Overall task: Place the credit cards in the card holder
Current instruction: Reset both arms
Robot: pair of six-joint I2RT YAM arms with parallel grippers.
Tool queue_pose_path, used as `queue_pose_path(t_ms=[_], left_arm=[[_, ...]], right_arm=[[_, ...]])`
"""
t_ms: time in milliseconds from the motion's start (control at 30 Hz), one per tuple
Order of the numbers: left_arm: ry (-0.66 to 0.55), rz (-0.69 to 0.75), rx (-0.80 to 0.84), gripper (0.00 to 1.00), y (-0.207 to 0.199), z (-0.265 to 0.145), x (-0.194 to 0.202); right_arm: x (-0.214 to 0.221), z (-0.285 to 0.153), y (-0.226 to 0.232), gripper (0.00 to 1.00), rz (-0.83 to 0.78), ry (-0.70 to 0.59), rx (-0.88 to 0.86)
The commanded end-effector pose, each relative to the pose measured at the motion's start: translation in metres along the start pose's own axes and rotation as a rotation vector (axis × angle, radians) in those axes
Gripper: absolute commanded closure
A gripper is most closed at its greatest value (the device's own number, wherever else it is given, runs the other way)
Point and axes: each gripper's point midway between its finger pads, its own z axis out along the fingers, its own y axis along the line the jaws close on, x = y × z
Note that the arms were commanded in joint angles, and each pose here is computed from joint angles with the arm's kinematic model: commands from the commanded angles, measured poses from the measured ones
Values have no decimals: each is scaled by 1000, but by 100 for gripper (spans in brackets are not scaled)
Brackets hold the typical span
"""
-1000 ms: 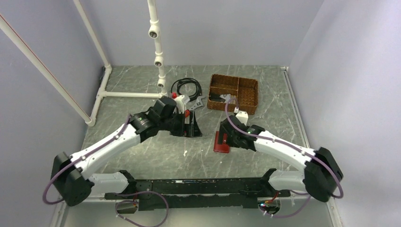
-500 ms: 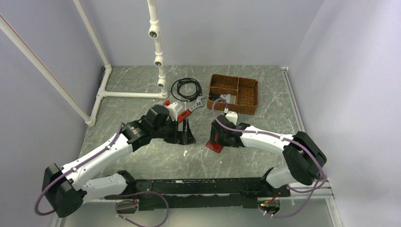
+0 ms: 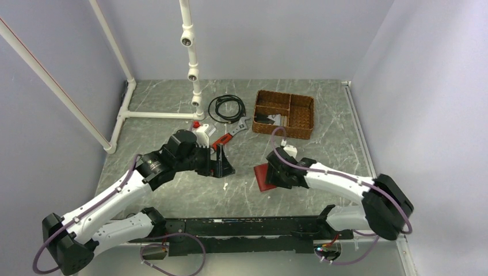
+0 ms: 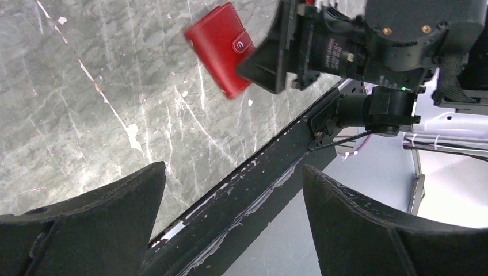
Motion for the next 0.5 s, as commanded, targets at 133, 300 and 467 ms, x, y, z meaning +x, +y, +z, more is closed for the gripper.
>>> queue_pose_path(t_ms=[133,300,467], left_arm=[[-55,38,-53,6,-2,-16,-22],[-139,84,-71,5,-17,-40,-53],[-368,172,-77,3,-46,-111,-102]], right_arm=[[14,-67,-25,36,-139,48,-59],[-47,-138,1,18,-249,-165,-157],[-118,-231,-10,7,-265,-488,-132]])
